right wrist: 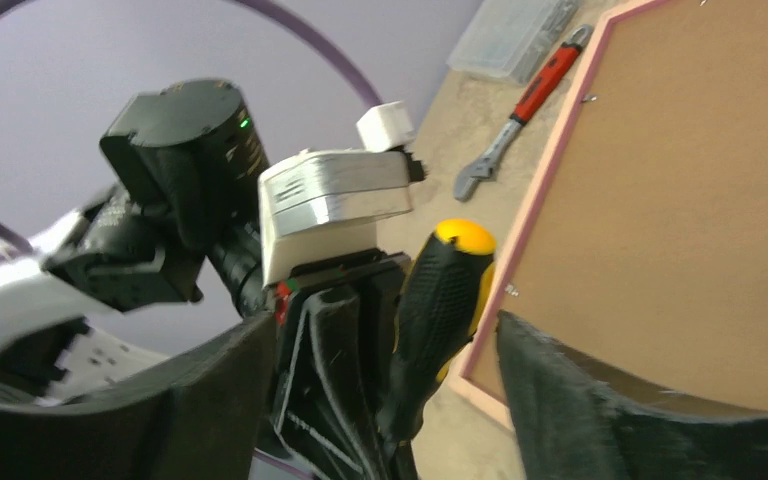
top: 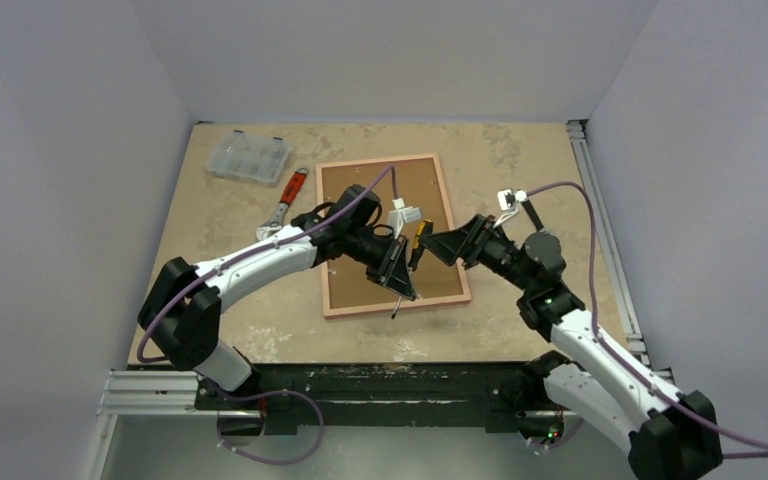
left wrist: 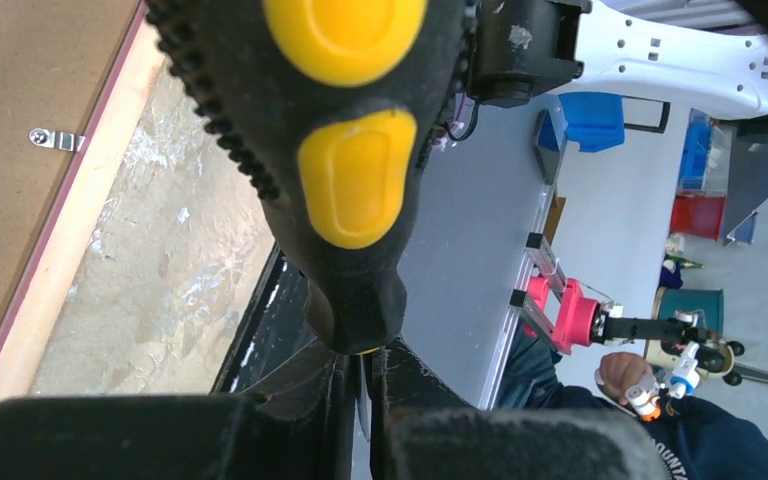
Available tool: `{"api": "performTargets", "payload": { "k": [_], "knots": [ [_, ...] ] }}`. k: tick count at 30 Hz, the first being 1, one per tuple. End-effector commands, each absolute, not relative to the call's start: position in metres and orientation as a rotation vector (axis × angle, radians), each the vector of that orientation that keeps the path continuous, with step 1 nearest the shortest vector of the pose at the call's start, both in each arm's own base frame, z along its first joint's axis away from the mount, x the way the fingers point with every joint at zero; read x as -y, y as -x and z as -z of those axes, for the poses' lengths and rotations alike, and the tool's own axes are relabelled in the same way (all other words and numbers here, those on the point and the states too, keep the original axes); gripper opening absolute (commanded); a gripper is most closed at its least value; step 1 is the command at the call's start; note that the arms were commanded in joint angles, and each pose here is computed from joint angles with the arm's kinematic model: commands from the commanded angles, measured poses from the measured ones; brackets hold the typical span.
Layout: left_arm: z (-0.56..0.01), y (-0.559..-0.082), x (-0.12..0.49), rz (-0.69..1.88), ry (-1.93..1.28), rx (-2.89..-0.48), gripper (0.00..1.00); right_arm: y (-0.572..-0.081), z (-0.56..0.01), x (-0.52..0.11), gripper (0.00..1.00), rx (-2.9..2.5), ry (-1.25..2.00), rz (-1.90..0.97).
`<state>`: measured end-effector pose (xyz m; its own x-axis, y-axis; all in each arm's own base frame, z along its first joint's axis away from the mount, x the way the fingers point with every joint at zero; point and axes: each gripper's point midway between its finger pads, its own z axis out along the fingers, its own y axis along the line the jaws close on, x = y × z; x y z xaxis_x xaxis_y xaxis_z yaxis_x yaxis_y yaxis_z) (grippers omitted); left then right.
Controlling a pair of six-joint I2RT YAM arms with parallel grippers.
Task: Take the photo out of the frame
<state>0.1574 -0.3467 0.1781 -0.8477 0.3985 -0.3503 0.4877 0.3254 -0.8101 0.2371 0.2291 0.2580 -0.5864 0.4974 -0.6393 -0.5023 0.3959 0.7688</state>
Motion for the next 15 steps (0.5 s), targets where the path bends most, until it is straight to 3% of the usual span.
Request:
{"api": "performTargets", "payload": {
  "k": [1,6,15],
  "knots": [
    [-0.206,-0.158,0.348,1.584,-0.962,-2.335,0.0,-0.197,-0.236,-0.22,0.93,-1.913,0.395,-1.179],
    [-0.213,-0.145,0.347,1.61,-1.064,-2.279,0.0,-0.18,-0.226,-0.222,0.92,-2.067,0.458,-1.245],
    [-0.218,-0.118,0.35,1.638,-1.222,-2.22,0.0,-0.174,-0.245,-0.229,0.95,-1.912,0.415,-1.673]
  ]
}}
